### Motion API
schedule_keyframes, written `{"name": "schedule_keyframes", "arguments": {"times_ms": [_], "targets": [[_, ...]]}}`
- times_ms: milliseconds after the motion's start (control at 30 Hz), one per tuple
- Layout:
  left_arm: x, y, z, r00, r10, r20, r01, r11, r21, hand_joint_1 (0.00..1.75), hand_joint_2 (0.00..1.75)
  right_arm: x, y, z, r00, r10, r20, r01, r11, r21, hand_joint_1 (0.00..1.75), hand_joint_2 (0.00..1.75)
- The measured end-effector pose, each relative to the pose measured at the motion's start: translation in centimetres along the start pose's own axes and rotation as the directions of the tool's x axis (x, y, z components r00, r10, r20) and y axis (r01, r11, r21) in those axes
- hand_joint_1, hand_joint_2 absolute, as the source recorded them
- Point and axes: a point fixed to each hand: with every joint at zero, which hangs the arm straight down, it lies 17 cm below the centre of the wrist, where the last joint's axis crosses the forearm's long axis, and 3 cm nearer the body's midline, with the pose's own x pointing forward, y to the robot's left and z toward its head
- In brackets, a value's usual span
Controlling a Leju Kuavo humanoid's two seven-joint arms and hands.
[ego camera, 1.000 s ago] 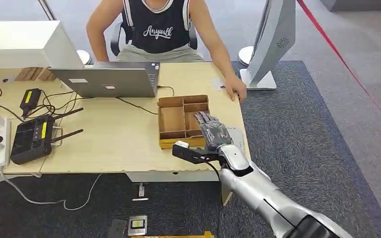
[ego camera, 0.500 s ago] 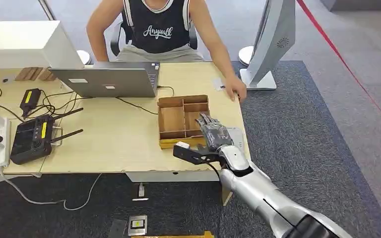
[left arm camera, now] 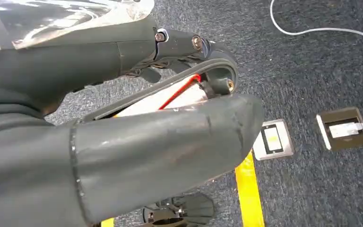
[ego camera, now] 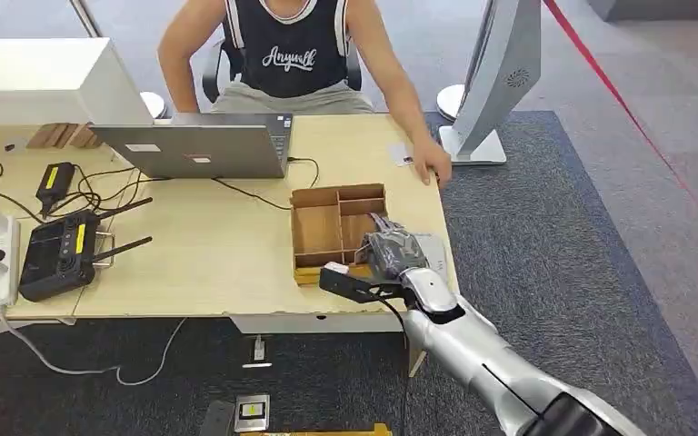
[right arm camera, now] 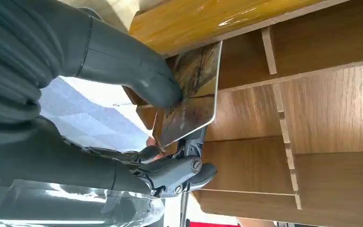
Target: Pass the card to the sensor for recognition and then transmit it.
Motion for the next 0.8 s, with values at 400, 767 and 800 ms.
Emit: {"name": "schedule_keyframes", "arguments": {"times_ms": [400,767,800], "targets": [[0.1,-0.1,0.1,0.999,-0.034,0.016,0.034,0.999,-0.002,0.00,0.00,0.0,0.0,0.0,1.000,-0.001,-0.001,0.001,1.000,0.001,1.75,1.75],[-0.3,0.0,0.0,0.999,-0.041,-0.010,0.041,0.999,-0.001,0.00,0.00,-0.3,-1.2,-0.2,1.000,-0.007,0.000,0.007,0.999,-0.045,1.75,1.75],[-0.3,0.0,0.0,0.999,-0.041,-0.010,0.041,0.999,-0.001,0.00,0.00,-0.3,-1.9,-0.3,1.000,-0.014,0.002,0.014,0.998,-0.066,1.75,1.75]]}}
